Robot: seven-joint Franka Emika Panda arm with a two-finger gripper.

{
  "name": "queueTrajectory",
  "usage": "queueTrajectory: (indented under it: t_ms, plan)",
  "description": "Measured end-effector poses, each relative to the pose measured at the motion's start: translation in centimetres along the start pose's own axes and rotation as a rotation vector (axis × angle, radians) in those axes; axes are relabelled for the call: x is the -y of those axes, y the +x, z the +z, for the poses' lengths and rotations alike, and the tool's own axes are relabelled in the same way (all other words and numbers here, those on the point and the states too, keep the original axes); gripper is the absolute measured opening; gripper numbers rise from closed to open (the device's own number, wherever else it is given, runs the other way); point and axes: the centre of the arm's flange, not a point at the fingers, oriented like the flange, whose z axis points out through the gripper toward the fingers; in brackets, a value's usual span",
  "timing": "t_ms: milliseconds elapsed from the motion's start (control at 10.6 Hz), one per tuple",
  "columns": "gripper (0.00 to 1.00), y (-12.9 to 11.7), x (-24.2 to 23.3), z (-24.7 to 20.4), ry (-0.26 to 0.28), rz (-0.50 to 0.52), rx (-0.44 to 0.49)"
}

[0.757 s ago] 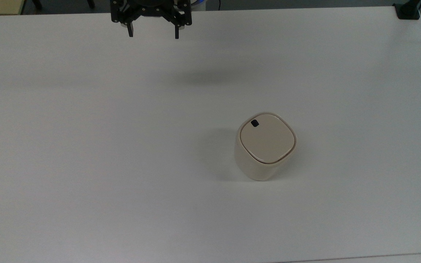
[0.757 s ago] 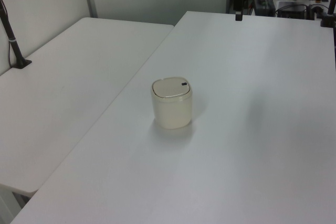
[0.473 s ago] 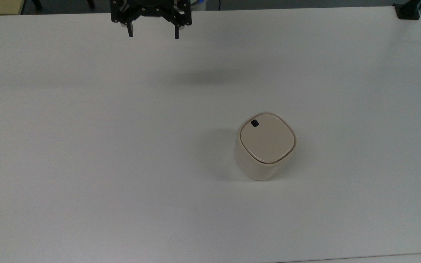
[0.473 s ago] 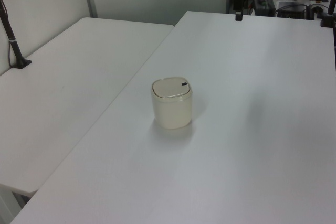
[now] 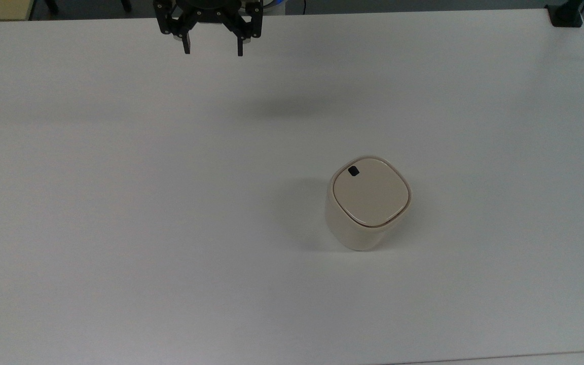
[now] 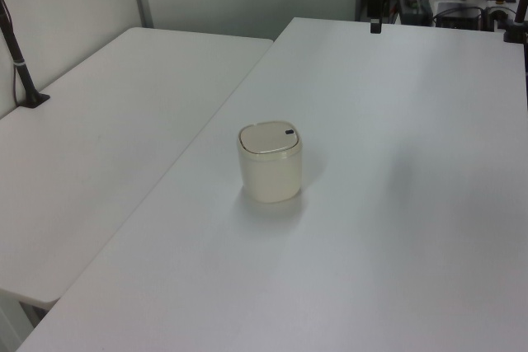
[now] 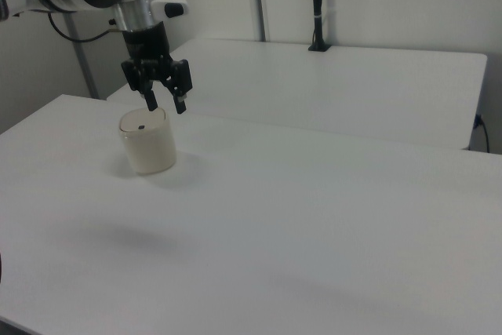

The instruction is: Open the trash bin

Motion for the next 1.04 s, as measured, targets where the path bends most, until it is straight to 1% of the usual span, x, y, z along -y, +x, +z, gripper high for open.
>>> queueTrajectory:
  t_ms: [284, 379, 568, 757, 1041]
  plan:
    - [0.3, 0.0, 0.0, 0.0, 0.0, 0.0, 0.0]
    - [0.16, 0.0, 0.0, 0.1, 0.0, 0.0, 0.001]
    - [0.07, 0.2, 0.3, 0.3, 0.0, -0.007, 0.002]
    - [0.05, 1.3, 1.6, 0.8, 0.001, -0.029, -0.043]
    - [0.06, 4.3, 6.8, 3.7, 0.005, -0.118, -0.122]
